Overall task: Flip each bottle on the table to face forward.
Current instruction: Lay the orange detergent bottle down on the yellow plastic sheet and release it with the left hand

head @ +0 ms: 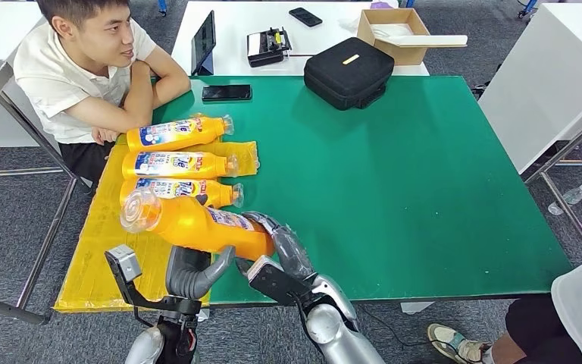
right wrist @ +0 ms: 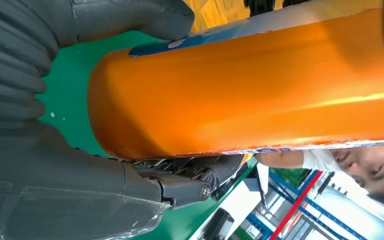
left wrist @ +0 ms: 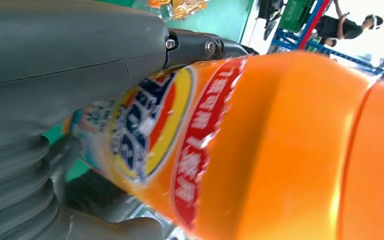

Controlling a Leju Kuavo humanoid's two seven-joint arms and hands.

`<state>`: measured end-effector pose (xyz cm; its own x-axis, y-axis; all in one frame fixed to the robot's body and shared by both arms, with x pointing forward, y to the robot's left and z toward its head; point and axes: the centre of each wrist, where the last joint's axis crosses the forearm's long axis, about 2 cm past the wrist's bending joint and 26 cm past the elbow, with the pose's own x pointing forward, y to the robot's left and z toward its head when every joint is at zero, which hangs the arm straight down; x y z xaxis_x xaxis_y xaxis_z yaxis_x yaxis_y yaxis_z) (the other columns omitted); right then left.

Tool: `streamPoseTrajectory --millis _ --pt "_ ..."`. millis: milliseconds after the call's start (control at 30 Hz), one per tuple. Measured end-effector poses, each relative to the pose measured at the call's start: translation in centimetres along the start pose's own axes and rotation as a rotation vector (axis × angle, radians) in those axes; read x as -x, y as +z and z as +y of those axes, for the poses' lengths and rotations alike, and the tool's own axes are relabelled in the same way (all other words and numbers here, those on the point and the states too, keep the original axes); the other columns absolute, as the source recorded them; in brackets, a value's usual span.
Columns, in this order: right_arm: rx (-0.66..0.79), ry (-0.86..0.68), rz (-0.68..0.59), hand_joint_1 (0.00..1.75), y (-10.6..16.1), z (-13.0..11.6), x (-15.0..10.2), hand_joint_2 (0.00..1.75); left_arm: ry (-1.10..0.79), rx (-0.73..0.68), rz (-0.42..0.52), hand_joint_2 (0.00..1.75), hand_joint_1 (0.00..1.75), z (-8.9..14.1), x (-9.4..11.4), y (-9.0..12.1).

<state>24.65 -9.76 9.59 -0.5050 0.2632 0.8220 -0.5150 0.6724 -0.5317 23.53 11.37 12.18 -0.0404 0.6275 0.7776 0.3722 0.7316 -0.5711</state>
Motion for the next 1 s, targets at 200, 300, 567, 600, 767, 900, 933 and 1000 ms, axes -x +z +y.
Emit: streamPoseTrajectory --millis 200,300,567,600,767,900,933,1000 --pt "-0.021 -0.013 -0.003 1.75 -0.4 0.7 -0.1 1.75 0.027 -0.017 -0.018 1.75 0.11 0.0 -0.2 -0.5" --pt "-0.028 -0.020 -0.004 1.75 -0.6 1.0 -0.1 1.75 0.033 -0.025 -0.028 1.75 1.33 0.0 -0.2 -0.7" --pt "-0.032 -0.037 0.001 1.75 -0.8 1.2 0.1 1.75 0.022 -0.050 -0.053 1.75 1.75 0.0 -0.2 -0.8" --pt "-0.033 -0.037 0.002 1.75 -0.8 1.2 0.1 1.75 0.021 -0.051 -0.053 1.75 1.75 0.0 -0.2 -0.8" --pt "-0.038 -0.040 0.005 1.10 -0.8 1.3 0.2 1.75 0.013 -0.057 -0.060 1.75 1.75 0.0 -0.2 -0.8" --pt "-0.035 -0.050 0.010 0.00 -0.8 1.5 0.3 1.75 -0.028 -0.066 -0.078 1.75 1.75 0.0 -0.3 -0.8" --pt "-0.034 -0.055 0.014 0.00 -0.8 1.7 0.3 1.75 -0.045 -0.068 -0.084 1.75 1.75 0.0 -0.3 -0.9" --pt "-0.034 -0.066 0.025 0.00 -0.7 1.9 0.3 1.75 -0.089 -0.070 -0.098 1.75 1.75 0.0 -0.5 -1.0"
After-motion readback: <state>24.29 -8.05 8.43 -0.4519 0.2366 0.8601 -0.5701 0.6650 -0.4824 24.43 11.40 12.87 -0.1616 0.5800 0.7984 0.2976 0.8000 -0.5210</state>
